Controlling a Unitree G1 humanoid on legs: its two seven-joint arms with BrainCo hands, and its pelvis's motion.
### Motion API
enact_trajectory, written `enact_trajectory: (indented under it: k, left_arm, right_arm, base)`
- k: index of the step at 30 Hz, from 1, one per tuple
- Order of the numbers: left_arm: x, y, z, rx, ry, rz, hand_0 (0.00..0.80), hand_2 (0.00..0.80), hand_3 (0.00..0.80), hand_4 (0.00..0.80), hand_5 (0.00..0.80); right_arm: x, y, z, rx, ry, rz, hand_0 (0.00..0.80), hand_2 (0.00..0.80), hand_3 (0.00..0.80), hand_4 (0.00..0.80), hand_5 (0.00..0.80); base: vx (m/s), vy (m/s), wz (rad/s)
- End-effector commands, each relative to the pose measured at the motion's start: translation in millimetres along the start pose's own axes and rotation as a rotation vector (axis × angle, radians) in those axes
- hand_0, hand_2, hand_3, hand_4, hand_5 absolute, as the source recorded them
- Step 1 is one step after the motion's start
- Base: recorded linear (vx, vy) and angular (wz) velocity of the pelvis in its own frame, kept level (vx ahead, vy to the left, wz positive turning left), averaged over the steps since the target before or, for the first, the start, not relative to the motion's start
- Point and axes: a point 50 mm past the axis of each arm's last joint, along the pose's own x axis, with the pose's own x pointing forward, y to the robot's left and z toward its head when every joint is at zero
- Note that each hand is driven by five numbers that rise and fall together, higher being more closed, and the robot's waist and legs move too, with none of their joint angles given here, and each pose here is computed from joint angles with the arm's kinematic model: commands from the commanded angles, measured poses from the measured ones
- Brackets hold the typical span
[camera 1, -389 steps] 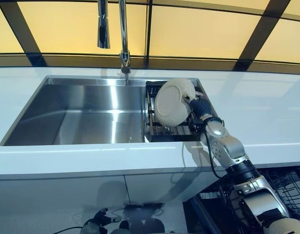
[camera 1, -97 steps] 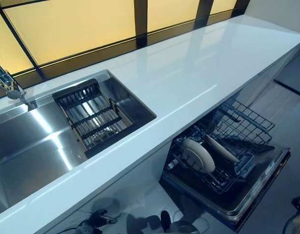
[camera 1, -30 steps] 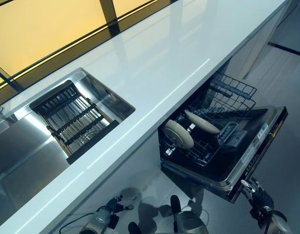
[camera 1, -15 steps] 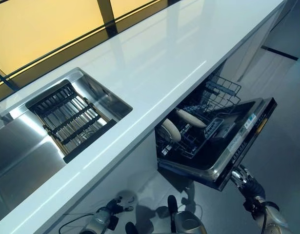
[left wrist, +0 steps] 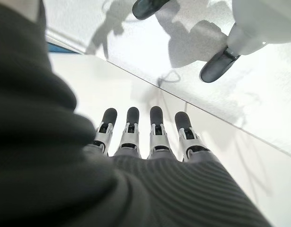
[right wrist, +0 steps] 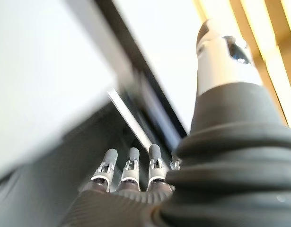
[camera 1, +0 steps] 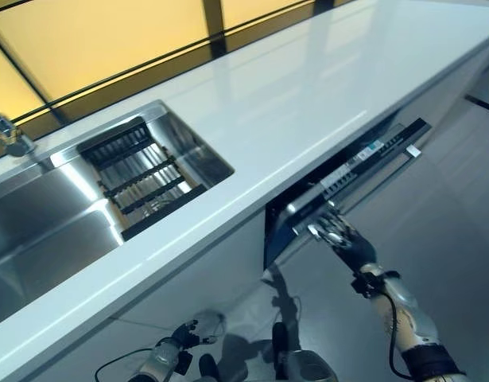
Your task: Take plates into dishwasher
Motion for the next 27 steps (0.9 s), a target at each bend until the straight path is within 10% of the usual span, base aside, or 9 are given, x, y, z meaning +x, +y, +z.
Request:
enact_trajectory:
  k: [1,15,27]
  left_arm:
    - [1,24,8,0.033,-0.035,0.072,0.0,0.0,0.0,0.0,0.0]
    - [-3,27,-8,-0.015,-0.018,0.112,0.0,0.0,0.0,0.0,0.0]
    - [-8,55,-16,0.003,-0.005,0.168,0.0,0.0,0.0,0.0,0.0]
  right_arm:
    - [37,41,33,0.005,-0.169,0.187,0.0,0.0,0.0,0.0,0.0]
    - [1,18,14,0.1,-0.205,0.066,0.0,0.0,0.0,0.0,0.0]
    - [-68,-18,-85,-0.055,0.526,0.136,0.0,0.0,0.0,0.0,0.0]
  base:
    - [0.024,-0.004,0.43]
    - [0.002,-0.002,0.08]
    - [-0.027,-0.048,-0.01]
